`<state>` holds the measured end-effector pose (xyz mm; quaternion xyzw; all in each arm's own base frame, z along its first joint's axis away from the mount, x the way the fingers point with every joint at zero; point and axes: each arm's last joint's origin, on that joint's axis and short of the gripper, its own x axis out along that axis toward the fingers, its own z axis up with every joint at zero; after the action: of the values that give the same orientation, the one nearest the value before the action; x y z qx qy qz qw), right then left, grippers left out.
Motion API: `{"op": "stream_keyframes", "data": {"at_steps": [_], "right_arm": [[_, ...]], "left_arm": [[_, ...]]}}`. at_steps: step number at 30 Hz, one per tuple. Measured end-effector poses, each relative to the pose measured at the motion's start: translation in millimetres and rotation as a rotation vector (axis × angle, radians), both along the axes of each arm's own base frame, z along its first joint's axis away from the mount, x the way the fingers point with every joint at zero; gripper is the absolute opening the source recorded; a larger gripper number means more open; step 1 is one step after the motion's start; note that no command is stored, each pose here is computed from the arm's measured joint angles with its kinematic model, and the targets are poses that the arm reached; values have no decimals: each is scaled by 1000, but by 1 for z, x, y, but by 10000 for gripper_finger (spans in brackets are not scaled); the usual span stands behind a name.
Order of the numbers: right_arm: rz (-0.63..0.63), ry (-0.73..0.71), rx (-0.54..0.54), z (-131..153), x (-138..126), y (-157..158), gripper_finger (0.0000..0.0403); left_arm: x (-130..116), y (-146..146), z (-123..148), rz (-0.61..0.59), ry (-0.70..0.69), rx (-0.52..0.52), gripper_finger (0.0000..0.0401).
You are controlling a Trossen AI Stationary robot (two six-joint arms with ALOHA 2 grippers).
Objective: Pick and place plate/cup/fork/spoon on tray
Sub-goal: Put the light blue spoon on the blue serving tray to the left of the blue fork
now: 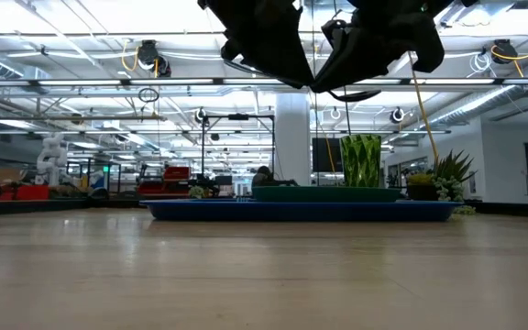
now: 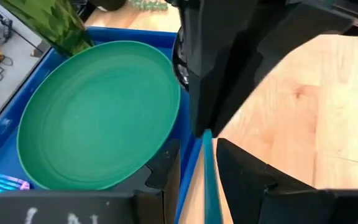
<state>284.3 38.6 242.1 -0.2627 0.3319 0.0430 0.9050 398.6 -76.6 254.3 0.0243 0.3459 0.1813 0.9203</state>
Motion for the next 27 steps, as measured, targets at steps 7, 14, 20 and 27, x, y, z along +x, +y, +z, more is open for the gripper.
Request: {"op": "stream_keyframes", "data": {"at_steps": [7, 14, 20, 27], "right_arm": [[-27, -3, 0, 0, 0, -1, 4], [-28, -1, 0, 0, 0, -1, 4], [-33, -2, 7, 0, 0, -1, 4], [-50, -4, 26, 0, 0, -1, 4]], "left_arm": [[6, 4, -10, -8, 17, 3, 108], [7, 5, -10, 11, 15, 38, 108], [7, 6, -10, 1, 21, 51, 108], [7, 6, -10, -7, 23, 63, 106]]}}
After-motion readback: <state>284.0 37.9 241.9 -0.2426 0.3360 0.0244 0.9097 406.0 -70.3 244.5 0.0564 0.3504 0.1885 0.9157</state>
